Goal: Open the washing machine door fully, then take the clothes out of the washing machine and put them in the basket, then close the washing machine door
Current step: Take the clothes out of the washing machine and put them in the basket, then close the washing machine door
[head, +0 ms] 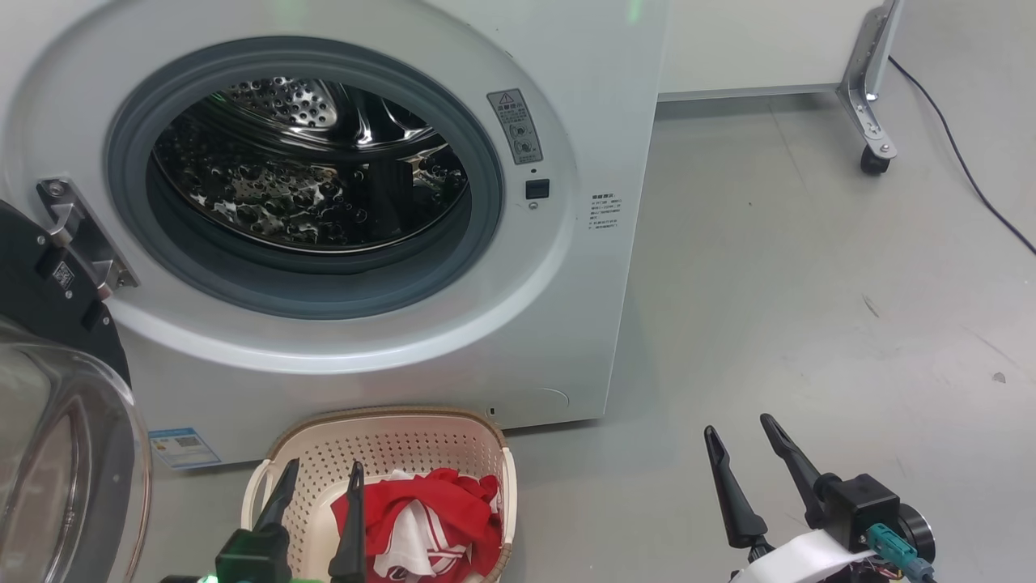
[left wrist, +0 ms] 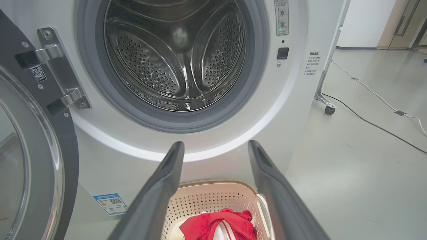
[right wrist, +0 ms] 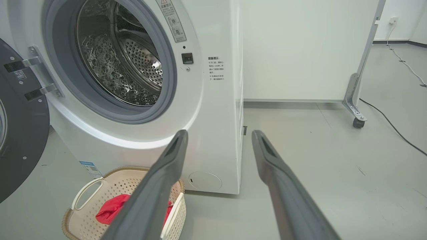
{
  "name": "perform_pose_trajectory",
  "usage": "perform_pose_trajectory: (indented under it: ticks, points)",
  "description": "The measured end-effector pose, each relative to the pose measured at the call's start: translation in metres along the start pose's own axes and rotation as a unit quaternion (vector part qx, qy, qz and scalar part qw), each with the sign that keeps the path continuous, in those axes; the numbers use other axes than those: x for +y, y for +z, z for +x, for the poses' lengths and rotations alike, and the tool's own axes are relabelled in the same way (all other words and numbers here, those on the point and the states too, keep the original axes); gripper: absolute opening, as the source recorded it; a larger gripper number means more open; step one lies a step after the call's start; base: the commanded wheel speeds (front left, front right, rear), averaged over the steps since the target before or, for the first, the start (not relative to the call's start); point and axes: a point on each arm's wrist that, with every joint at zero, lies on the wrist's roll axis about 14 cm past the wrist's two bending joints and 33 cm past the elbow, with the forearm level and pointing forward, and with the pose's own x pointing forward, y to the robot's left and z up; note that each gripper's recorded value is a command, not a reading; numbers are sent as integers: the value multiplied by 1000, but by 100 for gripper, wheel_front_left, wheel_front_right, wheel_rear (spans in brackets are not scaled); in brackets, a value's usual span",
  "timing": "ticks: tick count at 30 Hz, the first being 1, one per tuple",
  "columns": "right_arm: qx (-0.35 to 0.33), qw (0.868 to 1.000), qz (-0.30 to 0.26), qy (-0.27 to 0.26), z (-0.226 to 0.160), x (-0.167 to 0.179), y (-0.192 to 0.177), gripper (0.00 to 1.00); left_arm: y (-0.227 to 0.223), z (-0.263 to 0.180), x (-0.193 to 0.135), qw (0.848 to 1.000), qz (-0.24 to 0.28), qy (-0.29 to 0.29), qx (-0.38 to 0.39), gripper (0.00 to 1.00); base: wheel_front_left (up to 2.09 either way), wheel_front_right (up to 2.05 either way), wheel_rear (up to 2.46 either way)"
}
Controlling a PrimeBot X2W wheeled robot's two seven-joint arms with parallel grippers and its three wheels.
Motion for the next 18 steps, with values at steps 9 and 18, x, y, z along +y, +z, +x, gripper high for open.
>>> perform_pose_trajectory:
  ticks: [9,18]
  points:
    - [-2,1000,-1,-2,0,0,1,100,4,-2,-3,1000,4,-4,-2,100,0,0,0]
    - [-5,1000,-3,-4,-1,1,3,100,7,-4,-5,1000,9,-5,0,100,-5,6,0]
